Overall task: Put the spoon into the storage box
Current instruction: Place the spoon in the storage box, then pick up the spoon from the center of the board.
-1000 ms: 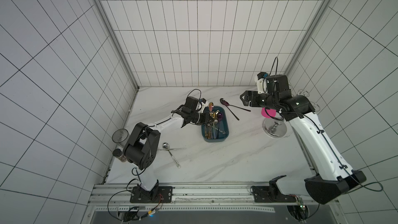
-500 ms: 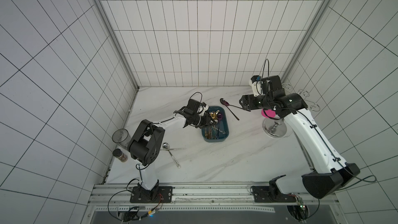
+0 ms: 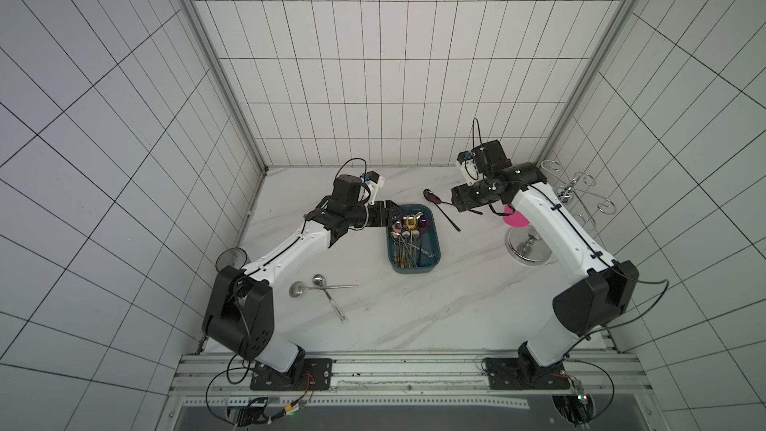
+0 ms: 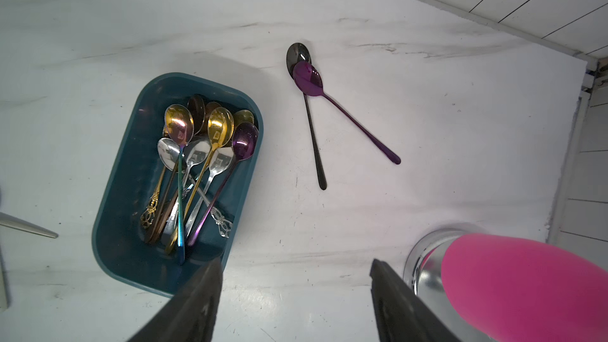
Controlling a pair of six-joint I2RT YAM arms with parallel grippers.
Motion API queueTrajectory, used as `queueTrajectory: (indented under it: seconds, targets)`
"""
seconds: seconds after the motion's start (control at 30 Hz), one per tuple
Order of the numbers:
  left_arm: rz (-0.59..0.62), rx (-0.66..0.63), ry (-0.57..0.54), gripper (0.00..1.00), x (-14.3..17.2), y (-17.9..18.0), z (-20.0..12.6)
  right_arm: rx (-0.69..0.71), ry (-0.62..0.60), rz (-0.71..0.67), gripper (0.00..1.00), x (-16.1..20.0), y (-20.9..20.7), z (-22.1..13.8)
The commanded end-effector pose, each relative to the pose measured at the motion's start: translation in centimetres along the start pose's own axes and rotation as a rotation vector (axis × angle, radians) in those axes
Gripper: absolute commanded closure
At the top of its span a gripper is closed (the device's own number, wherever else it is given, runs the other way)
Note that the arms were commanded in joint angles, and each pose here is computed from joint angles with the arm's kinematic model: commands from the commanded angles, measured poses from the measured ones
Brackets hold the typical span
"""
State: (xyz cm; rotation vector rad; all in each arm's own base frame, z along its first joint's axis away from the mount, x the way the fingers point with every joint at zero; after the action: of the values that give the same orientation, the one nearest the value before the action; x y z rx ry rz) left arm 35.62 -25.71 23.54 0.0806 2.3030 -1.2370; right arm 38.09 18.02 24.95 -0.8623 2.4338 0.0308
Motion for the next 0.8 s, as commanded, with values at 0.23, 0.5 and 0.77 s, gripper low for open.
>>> queueTrajectory:
  seconds: [0.23,0.5,0.77]
  targets:
    - [0.081,-0.075,-0.220,0.11,-4.5,3.2,-7.3,0.054,0.180,-0.076,0.31,-0.8,-2.4,7.5]
    - [0.028,-0.127,-0.363,0.04,-7.1,6.4,-12.8,0.065,0.243,-0.047,0.28,-1.0,-4.7,12.8]
    - [0.005,-0.160,-0.415,0.03,-8.0,7.8,-14.5,0.060,0.264,-0.012,0.26,-0.3,-7.4,16.8]
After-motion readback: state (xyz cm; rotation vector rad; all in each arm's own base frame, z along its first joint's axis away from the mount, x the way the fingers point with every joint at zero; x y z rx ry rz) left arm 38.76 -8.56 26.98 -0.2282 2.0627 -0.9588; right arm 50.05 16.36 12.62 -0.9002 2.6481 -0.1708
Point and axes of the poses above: each gripper's point midway between its finger pads, its own z axis out along the fingers, its own y axis along the line the jaws close on, x = y × z, the point moved 1 cm from there along -z, back along the fingers, and after that the axes turned 11 degrees about -z, right-handed, at the moved point
